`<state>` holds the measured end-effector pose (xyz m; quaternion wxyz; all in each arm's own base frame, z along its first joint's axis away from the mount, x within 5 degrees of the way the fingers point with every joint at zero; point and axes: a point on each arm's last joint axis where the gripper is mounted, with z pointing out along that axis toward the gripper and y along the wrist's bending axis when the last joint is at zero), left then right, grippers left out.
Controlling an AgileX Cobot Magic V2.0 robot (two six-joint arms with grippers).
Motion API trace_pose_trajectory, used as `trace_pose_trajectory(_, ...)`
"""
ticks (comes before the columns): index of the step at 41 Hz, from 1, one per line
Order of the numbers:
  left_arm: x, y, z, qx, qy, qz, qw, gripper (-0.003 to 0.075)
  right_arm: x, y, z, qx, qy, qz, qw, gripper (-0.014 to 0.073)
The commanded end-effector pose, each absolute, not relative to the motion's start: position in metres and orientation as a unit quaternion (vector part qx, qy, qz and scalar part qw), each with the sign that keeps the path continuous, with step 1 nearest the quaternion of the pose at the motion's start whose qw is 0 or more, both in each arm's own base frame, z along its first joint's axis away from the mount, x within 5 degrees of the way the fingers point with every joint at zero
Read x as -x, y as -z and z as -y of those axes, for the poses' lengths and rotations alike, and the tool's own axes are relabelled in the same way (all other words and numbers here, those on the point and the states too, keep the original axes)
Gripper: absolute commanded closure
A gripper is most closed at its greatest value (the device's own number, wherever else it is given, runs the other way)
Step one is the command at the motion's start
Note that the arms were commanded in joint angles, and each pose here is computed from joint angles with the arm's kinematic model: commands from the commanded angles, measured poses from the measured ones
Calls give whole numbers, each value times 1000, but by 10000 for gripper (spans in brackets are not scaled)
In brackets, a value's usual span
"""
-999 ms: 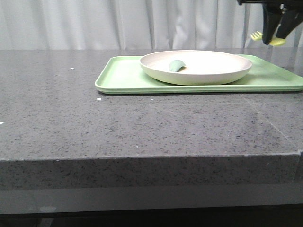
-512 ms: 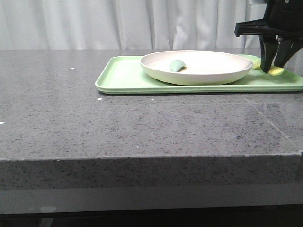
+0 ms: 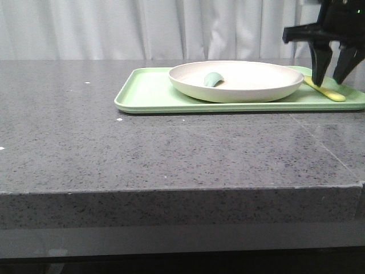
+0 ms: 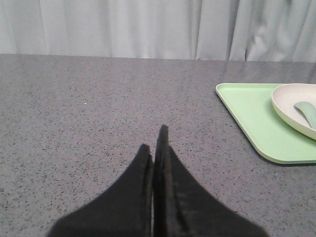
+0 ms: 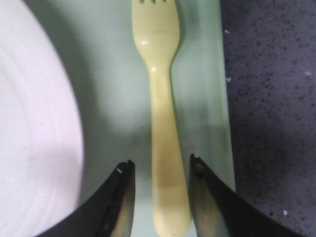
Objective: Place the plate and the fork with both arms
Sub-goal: 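Release the fork onto the tray and raise the right gripper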
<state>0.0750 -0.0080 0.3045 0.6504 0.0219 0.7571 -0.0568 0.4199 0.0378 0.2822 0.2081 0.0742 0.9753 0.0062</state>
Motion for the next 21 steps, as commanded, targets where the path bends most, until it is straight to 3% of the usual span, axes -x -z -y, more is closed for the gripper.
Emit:
trace_pose_trajectory(1,-75,-320,9,-23,67,-724,686,738,-402,-349,-32,-75,-15,-953,294,285)
trace_pose_trajectory(6,-75,-320,9,-23,67,-724,686,738,-386,-373,-31,-77,-18,-946,314,324)
trace_pose_trajectory(21,-75,-320,9,-23,67,-724,686,738,-352,-414,-27,-74,-23,-933,351,706)
